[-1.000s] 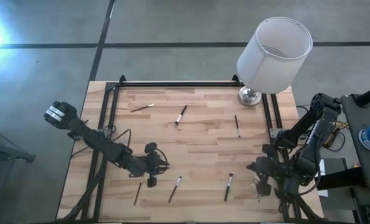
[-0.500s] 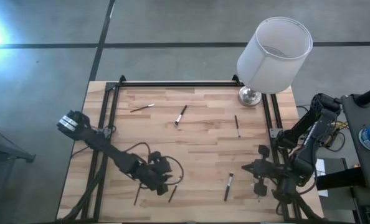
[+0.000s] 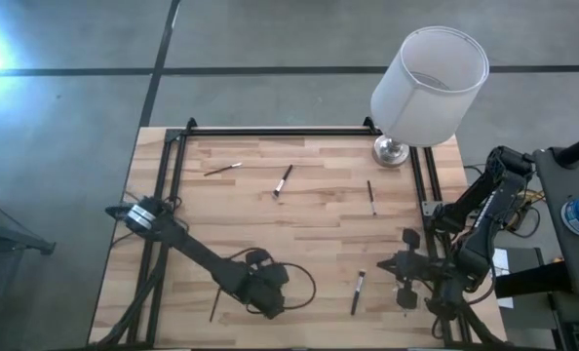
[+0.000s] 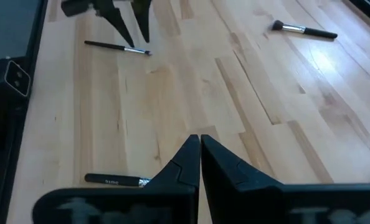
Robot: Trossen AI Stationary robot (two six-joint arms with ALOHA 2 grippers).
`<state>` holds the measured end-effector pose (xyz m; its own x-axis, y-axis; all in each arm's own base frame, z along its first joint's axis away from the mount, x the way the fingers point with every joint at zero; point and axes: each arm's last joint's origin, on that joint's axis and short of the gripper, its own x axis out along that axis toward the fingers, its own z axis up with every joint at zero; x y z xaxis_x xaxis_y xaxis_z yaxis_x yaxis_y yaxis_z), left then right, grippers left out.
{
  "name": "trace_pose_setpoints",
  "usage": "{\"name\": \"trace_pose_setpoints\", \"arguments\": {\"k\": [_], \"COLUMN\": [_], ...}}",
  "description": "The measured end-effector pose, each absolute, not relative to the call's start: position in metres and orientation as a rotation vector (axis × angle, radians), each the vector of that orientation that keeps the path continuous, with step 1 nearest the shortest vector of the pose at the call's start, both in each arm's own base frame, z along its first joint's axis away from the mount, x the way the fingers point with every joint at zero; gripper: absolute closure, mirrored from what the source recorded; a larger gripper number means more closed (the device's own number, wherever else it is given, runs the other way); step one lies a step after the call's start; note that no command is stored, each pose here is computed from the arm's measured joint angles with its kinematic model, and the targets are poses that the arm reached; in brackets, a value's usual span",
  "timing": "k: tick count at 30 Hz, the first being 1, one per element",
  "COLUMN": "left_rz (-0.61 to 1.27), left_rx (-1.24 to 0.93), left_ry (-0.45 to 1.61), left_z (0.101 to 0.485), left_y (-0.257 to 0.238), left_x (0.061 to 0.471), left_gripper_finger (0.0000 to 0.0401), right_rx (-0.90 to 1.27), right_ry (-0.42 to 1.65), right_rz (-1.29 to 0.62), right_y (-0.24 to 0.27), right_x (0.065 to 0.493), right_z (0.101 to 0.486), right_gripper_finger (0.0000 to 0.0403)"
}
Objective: Put items in baskets/containers
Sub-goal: Put the eyeshadow brush into the transparent organizer
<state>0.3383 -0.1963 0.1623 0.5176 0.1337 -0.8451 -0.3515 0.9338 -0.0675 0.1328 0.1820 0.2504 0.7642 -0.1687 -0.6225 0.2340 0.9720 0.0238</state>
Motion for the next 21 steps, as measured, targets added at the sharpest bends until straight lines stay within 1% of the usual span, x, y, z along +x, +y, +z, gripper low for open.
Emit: {"name": "trace_pose_setpoints", "arguments": {"k": [9, 18, 21], "left_rz": [0.321, 0.277, 0.270], "left_rx": [-0.265, -0.292, -0.263], "left_ry": [1.006, 1.025, 1.053], "left_z": [0.153, 0.138, 0.137], "left_y": [-0.188, -0.184, -0.183], "left_x": [0.341, 0.337, 0.335], "left_gripper_finger": [0.0277, 0.0277, 0.0291], "right_rx": [0.107, 0.110, 0.111], "right_ry": [0.664, 0.662, 0.662], "right_rz": [-0.216, -0.215, -0.215], "right_y": [0.182, 0.183, 0.183], "right_x": [0.133, 0.133, 0.133], "right_z": [0.250, 0.250, 0.250], "right_gripper_finger": [0.0394, 0.0394, 0.0394]}}
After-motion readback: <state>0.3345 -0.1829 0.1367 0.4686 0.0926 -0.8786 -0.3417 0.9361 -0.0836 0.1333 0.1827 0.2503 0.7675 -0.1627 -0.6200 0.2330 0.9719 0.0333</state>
